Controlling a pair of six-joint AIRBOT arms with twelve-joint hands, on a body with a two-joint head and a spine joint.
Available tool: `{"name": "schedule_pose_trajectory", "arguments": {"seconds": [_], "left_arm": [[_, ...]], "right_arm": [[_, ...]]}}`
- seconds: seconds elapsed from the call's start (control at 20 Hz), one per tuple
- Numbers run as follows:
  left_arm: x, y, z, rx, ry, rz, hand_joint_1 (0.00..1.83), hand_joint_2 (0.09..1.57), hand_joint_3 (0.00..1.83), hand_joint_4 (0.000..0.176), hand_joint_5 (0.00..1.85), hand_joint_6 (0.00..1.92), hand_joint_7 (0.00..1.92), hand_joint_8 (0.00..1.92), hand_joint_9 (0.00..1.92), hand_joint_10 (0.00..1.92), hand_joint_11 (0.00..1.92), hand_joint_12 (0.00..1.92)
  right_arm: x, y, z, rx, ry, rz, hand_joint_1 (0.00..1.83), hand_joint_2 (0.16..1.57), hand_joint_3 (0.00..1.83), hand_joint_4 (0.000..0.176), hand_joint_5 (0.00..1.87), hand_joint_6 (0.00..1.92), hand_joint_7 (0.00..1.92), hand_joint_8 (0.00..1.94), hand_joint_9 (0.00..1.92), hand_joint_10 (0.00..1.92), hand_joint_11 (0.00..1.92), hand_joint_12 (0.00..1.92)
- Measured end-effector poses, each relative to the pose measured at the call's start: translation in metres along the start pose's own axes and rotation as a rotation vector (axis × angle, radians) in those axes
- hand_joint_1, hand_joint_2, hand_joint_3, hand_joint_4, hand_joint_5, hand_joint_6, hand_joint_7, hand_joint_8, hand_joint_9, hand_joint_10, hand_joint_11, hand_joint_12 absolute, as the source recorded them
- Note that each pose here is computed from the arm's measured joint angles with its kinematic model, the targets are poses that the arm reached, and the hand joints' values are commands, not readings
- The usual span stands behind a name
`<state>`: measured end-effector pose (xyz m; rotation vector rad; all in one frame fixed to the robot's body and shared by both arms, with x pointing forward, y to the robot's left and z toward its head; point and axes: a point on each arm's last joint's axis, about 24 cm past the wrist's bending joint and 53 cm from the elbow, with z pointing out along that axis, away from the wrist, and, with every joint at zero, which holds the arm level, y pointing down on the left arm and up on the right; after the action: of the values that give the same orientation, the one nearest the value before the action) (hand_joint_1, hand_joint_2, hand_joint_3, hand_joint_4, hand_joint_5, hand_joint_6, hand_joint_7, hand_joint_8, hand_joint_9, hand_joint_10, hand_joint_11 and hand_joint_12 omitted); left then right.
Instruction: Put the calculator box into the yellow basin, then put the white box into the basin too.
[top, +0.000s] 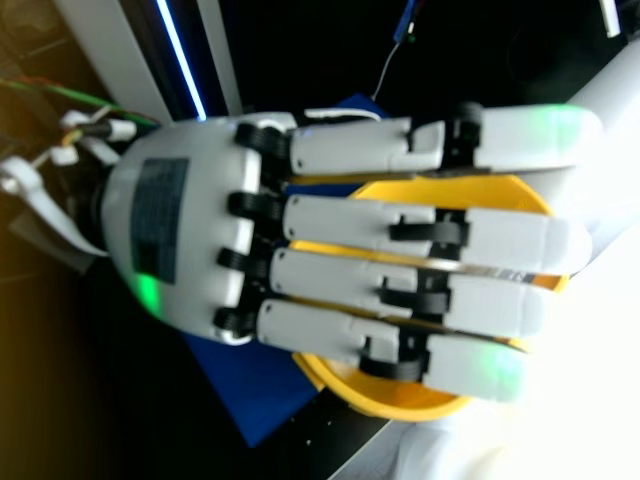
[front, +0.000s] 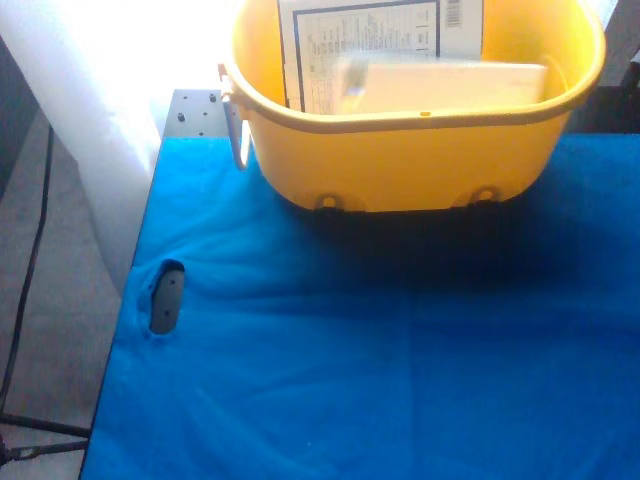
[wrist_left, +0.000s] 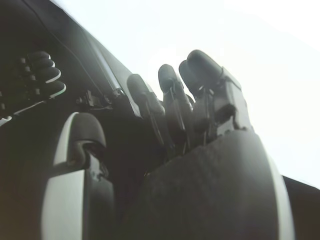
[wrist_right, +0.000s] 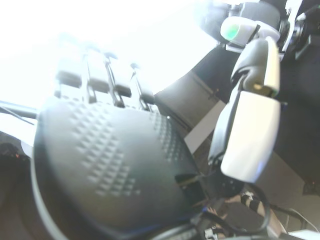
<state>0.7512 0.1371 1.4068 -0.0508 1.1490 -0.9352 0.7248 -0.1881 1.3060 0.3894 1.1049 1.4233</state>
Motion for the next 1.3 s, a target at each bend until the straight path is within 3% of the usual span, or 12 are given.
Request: {"name": "schedule_pose_trajectory", "arguments": {"seconds": [0.25, 0.4, 0.45, 0.55, 0.6, 0.65, 0.7, 0.75, 0.8, 0.9, 1.1, 1.3], "left_arm": [[-0.007, 0.005, -0.004, -0.01, -0.008, 0.005, 0.67, 1.16, 0.0, 0.0, 0.67, 0.05, 0.53, 0.01, 0.23, 0.67, 0.0, 1.45], [-0.008, 0.003, -0.008, -0.007, -0.006, 0.003, 0.7, 1.21, 0.0, 0.0, 0.65, 0.03, 0.46, 0.0, 0.21, 0.58, 0.0, 1.36], [-0.01, 0.002, -0.012, -0.006, -0.007, 0.003, 0.74, 1.19, 0.0, 0.0, 0.62, 0.01, 0.46, 0.0, 0.24, 0.58, 0.0, 1.39], [-0.019, 0.005, -0.02, -0.011, -0.017, 0.007, 0.62, 1.19, 0.0, 0.0, 0.39, 0.0, 0.45, 0.0, 0.29, 0.52, 0.01, 1.4], [-0.022, 0.006, -0.023, -0.013, -0.019, 0.006, 0.63, 1.18, 0.0, 0.0, 0.45, 0.03, 0.48, 0.01, 0.31, 0.51, 0.01, 1.43], [-0.027, 0.006, -0.028, -0.014, -0.025, 0.006, 0.64, 1.18, 0.0, 0.0, 0.51, 0.03, 0.5, 0.01, 0.31, 0.56, 0.01, 1.48], [-0.03, 0.006, -0.035, -0.011, -0.033, 0.006, 0.66, 1.19, 0.0, 0.0, 0.54, 0.04, 0.52, 0.02, 0.32, 0.58, 0.04, 1.5], [-0.031, 0.005, -0.038, -0.007, -0.038, 0.01, 0.72, 1.19, 0.0, 0.0, 0.52, 0.03, 0.55, 0.03, 0.36, 0.61, 0.08, 1.48], [-0.031, 0.006, -0.046, -0.004, -0.04, 0.022, 0.72, 1.2, 0.0, 0.0, 0.52, 0.03, 0.58, 0.03, 0.38, 0.62, 0.12, 1.47], [-0.027, 0.0, -0.054, 0.011, -0.029, 0.032, 0.71, 1.22, 0.0, 0.0, 0.56, 0.06, 0.65, 0.06, 0.44, 0.69, 0.2, 1.49], [-0.03, -0.03, -0.074, 0.142, -0.065, -0.054, 0.86, 1.36, 0.01, 0.0, 0.51, 1.47, 0.51, 0.97, 0.45, 1.14, 0.27, 1.66], [-0.017, -0.023, -0.098, 0.147, -0.039, -0.095, 1.02, 1.39, 0.0, 0.004, 0.46, 1.73, 0.57, 1.64, 0.53, 1.36, 0.32, 1.72]], "right_arm": [[-0.005, 0.013, -0.001, -0.04, -0.018, 0.006, 0.74, 0.84, 0.0, 0.085, 0.07, 0.03, 0.0, 0.0, 0.0, 0.0, 0.0, 0.0], [-0.014, 0.035, -0.008, -0.1, -0.043, 0.012, 0.73, 0.92, 0.0, 0.021, 0.18, 0.01, 0.07, 0.02, 0.04, 0.0, 0.01, 0.35], [-0.018, 0.044, -0.015, -0.133, -0.054, 0.012, 0.7, 0.97, 0.0, 0.054, 0.07, 0.0, 0.01, 0.0, 0.01, 0.0, 0.0, 0.25], [-0.02, 0.056, -0.031, -0.171, -0.059, 0.012, 0.9, 1.14, 0.06, 0.027, 0.25, 0.09, 0.09, 0.04, 0.07, 0.03, 0.07, 0.04], [-0.019, 0.057, -0.033, -0.176, -0.058, 0.016, 0.88, 1.13, 0.0, 0.06, 0.65, 0.19, 0.35, 0.01, 0.18, 0.38, 0.01, 1.27], [-0.018, 0.06, -0.037, -0.187, -0.057, 0.034, 0.83, 1.12, 0.0, 0.052, 0.75, 0.21, 0.53, 0.06, 0.23, 0.79, 0.09, 1.67], [-0.017, 0.06, -0.042, -0.187, -0.051, 0.036, 0.96, 1.14, 0.0, 0.134, 0.87, 0.92, 0.52, 0.04, 0.13, 0.8, 0.02, 1.63], [-0.016, 0.058, -0.047, -0.182, -0.044, 0.034, 0.87, 1.16, 0.0, 0.03, 0.57, 0.79, 0.52, 0.02, 0.17, 0.71, 0.0, 1.51], [-0.01, 0.056, -0.054, -0.172, -0.029, 0.037, 0.88, 1.23, 0.0, 0.14, 0.68, 1.27, 0.51, 0.01, 0.15, 0.62, 0.0, 1.36], [-0.008, 0.06, -0.066, -0.174, -0.019, 0.037, 0.85, 1.29, 0.0, 0.155, 0.65, 1.47, 0.43, 0.0, 0.15, 0.39, 0.0, 1.13], [-0.019, 0.086, -0.097, -0.264, -0.036, 0.018, 0.85, 1.29, 0.0, 0.155, 0.64, 1.49, 0.43, 0.0, 0.17, 0.32, 0.0, 1.12], [-0.01, 0.084, -0.111, -0.26, -0.018, 0.031, 0.85, 1.29, 0.0, 0.155, 0.64, 1.49, 0.43, 0.0, 0.18, 0.31, 0.0, 1.12]]}}
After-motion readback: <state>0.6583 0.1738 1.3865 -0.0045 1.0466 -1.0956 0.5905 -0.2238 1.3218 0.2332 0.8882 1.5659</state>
